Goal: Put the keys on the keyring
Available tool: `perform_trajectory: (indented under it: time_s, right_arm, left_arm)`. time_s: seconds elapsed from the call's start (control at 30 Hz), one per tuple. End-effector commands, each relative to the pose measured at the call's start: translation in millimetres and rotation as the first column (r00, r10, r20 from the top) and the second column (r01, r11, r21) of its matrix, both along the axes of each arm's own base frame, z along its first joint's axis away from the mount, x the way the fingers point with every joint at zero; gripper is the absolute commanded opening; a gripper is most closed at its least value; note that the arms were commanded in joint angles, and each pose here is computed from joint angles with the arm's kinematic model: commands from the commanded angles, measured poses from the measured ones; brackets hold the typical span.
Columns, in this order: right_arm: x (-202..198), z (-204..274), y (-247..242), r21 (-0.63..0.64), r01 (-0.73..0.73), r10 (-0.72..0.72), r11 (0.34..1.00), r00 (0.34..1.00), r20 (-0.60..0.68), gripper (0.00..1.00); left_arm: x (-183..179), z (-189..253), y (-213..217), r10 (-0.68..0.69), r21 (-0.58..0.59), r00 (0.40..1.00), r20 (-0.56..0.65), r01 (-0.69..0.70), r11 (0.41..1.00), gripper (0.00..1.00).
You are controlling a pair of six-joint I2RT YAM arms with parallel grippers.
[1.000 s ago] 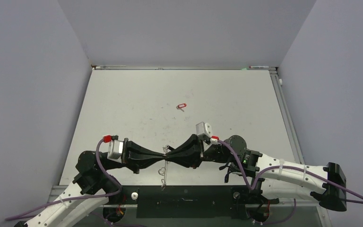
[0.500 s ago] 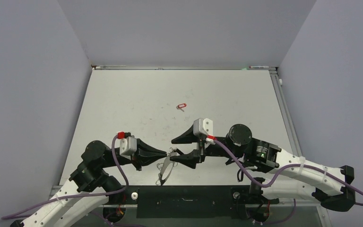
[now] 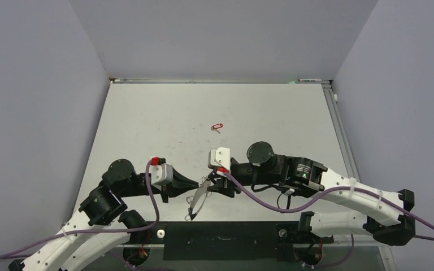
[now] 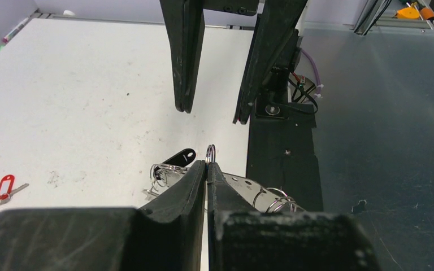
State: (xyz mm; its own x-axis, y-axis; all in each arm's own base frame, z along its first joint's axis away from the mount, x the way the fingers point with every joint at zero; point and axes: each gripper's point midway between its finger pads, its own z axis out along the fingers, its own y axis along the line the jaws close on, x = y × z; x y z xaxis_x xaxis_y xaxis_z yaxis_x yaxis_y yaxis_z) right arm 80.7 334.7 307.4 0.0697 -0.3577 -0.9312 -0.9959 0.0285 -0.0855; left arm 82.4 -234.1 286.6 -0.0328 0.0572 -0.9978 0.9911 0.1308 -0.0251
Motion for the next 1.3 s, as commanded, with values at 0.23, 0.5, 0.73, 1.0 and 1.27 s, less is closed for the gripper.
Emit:
perform_trajectory:
  time_s: [0.23, 0.5, 0.73, 1.0, 1.27]
  right_arm:
    - [5, 0, 15, -0.041, -0.026, 0.027, 0.999, 0.999, 0.027, 0.31]
    - [10, -10, 22, -0.070, -0.024, 0.026, 0.997, 0.999, 0.032, 0.27]
    - [10, -13, 26, -0.083, -0.032, 0.035, 0.996, 0.999, 0.026, 0.20]
    - [8, -23, 28, -0.117, -0.048, 0.049, 0.992, 0.999, 0.008, 0.06]
    - [4, -27, 28, -0.089, -0.074, 0.075, 0.993, 0.997, 0.013, 0.05]
  left_arm:
    - [3, 10, -5, -0.016, 0.016, 0.999, 0.040, 0.015, 1.000, 0.00]
    - [2, 10, -6, -0.020, 0.022, 0.999, 0.035, 0.019, 1.000, 0.00]
    - [3, 7, -6, -0.017, 0.035, 0.999, 0.035, 0.016, 0.999, 0.00]
    - [3, 6, -7, -0.018, 0.047, 0.999, 0.039, 0.016, 0.999, 0.00]
    - [3, 7, -7, -0.016, 0.047, 0.999, 0.040, 0.014, 0.999, 0.00]
